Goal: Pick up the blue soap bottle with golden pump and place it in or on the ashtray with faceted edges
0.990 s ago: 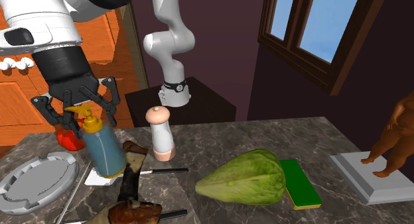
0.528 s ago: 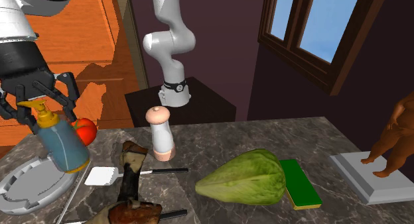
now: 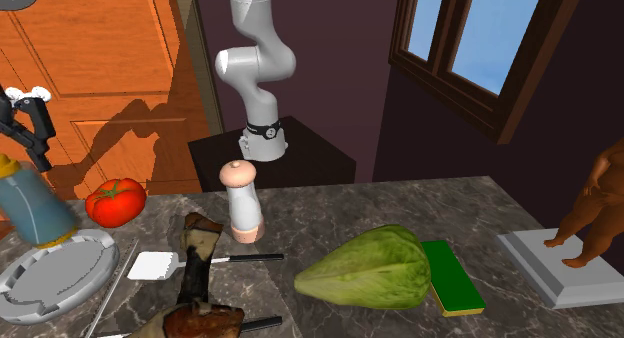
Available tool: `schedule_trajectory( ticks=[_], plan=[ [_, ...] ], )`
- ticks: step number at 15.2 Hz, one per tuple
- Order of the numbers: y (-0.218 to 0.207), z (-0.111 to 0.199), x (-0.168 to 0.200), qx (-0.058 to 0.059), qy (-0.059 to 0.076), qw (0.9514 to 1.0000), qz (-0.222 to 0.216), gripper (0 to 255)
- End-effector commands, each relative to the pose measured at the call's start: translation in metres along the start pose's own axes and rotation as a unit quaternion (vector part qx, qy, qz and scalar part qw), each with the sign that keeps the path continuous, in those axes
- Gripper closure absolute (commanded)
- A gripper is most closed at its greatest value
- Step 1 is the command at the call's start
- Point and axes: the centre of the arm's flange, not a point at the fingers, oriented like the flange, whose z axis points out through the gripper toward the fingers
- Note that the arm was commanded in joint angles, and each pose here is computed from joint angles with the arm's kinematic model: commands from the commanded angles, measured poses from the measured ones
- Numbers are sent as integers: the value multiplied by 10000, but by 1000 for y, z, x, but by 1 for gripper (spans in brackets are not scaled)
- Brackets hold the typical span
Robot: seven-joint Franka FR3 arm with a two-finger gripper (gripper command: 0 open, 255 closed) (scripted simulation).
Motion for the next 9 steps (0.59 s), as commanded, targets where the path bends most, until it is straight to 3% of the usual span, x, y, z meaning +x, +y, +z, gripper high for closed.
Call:
schedule_trajectory(
  ticks=[1, 3, 9],
  plan=[
    [23, -8, -12, 5, 3, 10000, -12, 255],
    [46, -17, -25, 5, 3, 10000, -12, 255],
    [49, 13, -36, 5, 3, 10000, -12, 255]
  ],
)
